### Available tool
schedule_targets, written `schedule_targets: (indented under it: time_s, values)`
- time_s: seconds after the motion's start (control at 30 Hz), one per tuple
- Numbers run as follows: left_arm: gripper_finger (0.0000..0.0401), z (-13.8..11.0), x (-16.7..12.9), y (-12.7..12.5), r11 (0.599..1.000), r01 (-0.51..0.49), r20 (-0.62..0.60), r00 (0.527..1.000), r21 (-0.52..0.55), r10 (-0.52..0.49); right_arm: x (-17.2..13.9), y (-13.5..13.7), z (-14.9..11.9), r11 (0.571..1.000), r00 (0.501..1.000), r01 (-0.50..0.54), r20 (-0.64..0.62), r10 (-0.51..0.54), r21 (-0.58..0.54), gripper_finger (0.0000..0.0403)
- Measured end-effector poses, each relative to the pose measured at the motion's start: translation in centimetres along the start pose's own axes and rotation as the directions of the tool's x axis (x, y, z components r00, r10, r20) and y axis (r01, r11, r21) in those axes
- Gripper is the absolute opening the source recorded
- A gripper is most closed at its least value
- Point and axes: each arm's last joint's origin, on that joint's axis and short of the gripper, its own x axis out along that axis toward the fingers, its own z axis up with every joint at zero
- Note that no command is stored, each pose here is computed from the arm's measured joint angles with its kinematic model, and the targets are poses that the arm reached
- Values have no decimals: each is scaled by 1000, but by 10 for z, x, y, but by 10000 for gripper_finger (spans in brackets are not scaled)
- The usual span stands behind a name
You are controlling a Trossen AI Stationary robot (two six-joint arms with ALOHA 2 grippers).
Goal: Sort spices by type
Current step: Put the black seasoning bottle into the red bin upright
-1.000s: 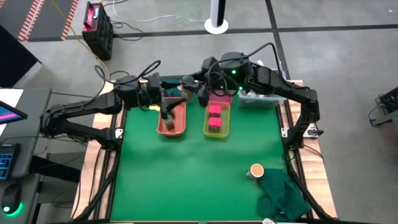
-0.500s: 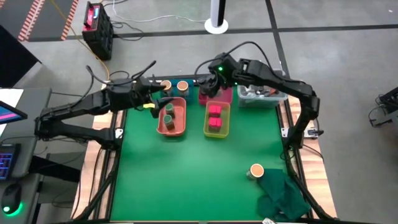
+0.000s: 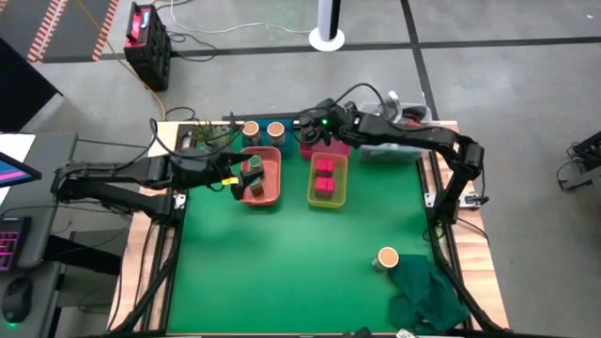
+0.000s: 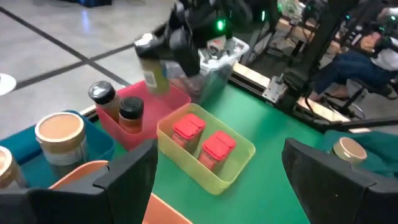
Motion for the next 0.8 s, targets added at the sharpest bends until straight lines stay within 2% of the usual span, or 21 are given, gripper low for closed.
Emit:
schedule_targets:
  time_s: [0.2, 0.3, 0.4, 0.5, 0.8]
  values:
    - [327, 0, -5, -1, 998, -2, 19, 1000, -64, 3, 26, -9, -37, 995, 999, 33, 10, -35, 96, 230]
    - [327, 3, -10, 1, 996, 1, 38, 999, -94, 2, 32, -10, -46, 990, 997, 46, 57, -54, 132, 230]
    - [327, 5, -13, 2, 994, 5, 48, 999, -108, 0, 36, -13, -59, 975, 990, 105, 77, -122, 196, 230]
    - [327, 6, -17, 3, 993, 3, 62, 998, -118, 4, 42, -18, -69, 964, 986, 104, 99, -131, 244, 230]
    - [327, 7, -19, 5, 990, -11, 74, 997, -142, 22, 48, -26, -89, 964, 974, 103, 171, -148, 246, 230]
